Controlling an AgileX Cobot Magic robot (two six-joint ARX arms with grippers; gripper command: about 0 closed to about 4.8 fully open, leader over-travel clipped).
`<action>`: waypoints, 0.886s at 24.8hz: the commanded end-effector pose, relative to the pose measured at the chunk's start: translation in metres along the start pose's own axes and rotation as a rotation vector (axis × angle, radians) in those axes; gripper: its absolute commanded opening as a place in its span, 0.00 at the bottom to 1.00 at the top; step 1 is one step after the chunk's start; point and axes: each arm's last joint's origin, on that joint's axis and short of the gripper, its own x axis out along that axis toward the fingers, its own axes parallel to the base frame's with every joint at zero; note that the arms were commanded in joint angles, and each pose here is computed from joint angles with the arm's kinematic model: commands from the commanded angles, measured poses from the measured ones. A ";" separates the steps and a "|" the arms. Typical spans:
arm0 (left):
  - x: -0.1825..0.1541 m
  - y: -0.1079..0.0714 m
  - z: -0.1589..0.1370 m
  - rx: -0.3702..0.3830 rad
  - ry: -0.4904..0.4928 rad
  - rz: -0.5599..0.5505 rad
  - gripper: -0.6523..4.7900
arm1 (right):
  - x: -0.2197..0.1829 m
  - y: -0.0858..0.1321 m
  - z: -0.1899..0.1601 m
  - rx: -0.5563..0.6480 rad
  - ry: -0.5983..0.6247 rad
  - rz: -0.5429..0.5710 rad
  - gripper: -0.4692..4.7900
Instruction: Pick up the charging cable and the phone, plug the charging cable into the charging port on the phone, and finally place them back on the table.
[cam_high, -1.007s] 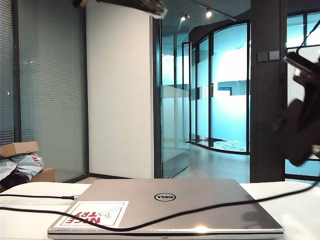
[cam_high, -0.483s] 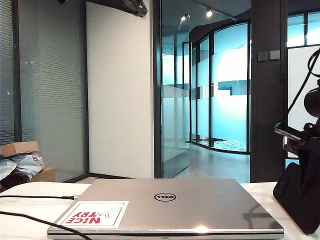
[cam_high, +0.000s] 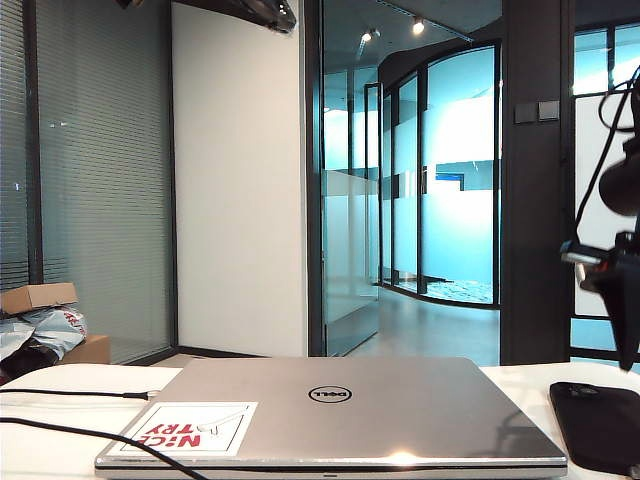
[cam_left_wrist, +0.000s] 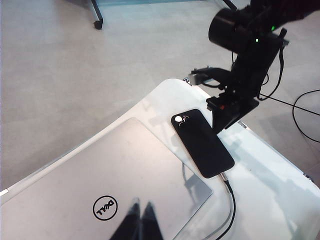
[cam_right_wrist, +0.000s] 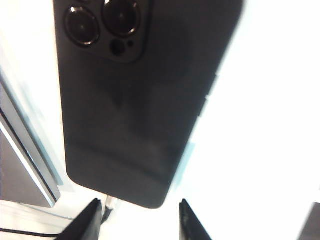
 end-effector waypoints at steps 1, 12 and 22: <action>-0.002 0.000 0.002 0.005 -0.013 -0.003 0.11 | -0.029 0.006 -0.010 -0.014 -0.032 -0.043 0.49; -0.020 -0.001 -0.004 -0.053 0.045 0.005 0.11 | -0.138 0.039 -0.095 -0.162 -0.565 -0.022 0.07; -0.010 0.003 -0.053 -0.065 0.108 0.012 0.11 | -0.120 0.031 -0.176 -0.239 -0.886 -0.005 0.07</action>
